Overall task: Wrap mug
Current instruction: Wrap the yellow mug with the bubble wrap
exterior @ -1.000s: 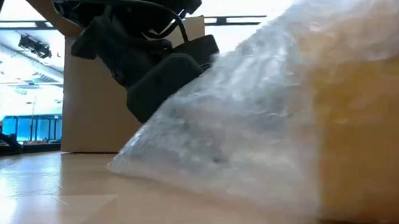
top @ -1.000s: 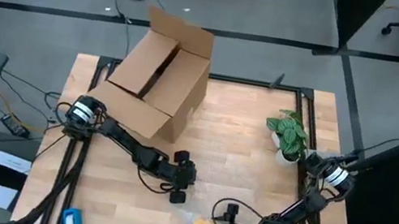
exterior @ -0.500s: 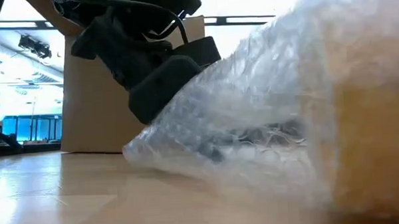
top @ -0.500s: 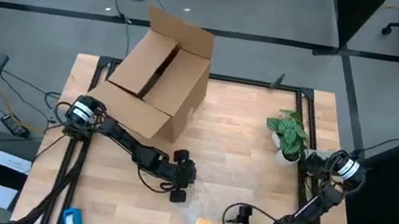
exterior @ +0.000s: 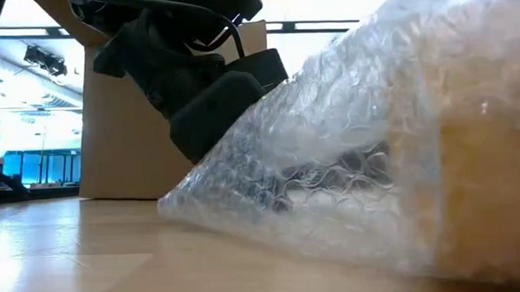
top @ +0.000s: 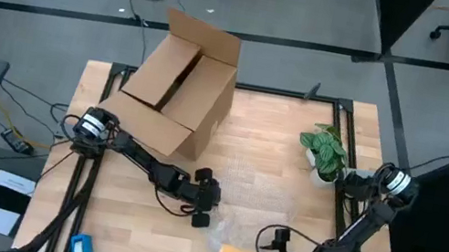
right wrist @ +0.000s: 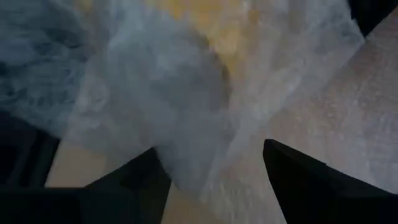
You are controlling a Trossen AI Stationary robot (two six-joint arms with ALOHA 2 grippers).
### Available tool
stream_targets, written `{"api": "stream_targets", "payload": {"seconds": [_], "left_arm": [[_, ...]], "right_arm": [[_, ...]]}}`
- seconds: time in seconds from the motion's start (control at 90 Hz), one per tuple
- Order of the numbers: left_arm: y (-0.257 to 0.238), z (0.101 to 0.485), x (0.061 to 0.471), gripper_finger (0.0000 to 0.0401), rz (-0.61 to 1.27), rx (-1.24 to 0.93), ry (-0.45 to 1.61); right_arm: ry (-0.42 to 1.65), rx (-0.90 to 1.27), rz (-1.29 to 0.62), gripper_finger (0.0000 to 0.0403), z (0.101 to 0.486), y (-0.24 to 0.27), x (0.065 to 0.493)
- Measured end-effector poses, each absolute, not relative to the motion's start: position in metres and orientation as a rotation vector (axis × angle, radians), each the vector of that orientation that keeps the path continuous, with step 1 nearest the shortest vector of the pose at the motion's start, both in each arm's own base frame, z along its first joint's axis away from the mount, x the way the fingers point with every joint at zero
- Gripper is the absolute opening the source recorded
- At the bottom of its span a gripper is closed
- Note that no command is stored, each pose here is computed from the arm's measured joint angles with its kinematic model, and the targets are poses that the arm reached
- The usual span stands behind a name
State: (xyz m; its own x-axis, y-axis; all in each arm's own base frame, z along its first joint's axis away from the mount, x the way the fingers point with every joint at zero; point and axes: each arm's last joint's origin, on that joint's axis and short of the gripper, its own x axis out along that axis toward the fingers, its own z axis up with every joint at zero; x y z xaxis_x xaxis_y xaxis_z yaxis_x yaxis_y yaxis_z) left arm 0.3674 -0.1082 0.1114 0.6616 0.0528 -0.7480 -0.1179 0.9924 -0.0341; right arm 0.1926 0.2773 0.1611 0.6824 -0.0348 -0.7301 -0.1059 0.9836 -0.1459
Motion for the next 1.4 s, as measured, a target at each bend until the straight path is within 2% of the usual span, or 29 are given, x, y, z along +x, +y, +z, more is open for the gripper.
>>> {"api": "stream_targets", "payload": {"seconds": [0.256,0.411,0.522,0.667,0.722,1.122,1.4], "left_arm": [[-0.108,0.111,0.367,0.0054,0.097,-0.085,0.843],[-0.108,0.111,0.367,0.0054,0.096,-0.085,0.844],[-0.108,0.111,0.367,0.0054,0.096,-0.086,0.844],[-0.108,0.111,0.367,0.0054,0.095,-0.087,0.844],[-0.108,0.111,0.367,0.0054,0.096,-0.089,0.844],[-0.109,0.111,0.367,0.0054,0.095,-0.111,0.846],[-0.109,0.112,0.368,0.0054,0.086,-0.087,0.830]], "right_arm": [[0.877,-0.072,0.089,0.0211,0.187,0.269,0.184],[0.886,0.019,0.110,0.0183,0.200,0.269,0.174],[0.890,0.051,0.092,0.0136,0.200,0.271,0.168],[0.877,0.066,0.088,0.0033,0.188,0.279,0.173],[0.857,0.052,0.097,0.0012,0.180,0.284,0.179],[0.532,-0.050,-0.115,0.0001,0.112,0.288,0.249],[0.424,-0.239,-0.198,0.0000,0.104,0.267,0.289]]}}
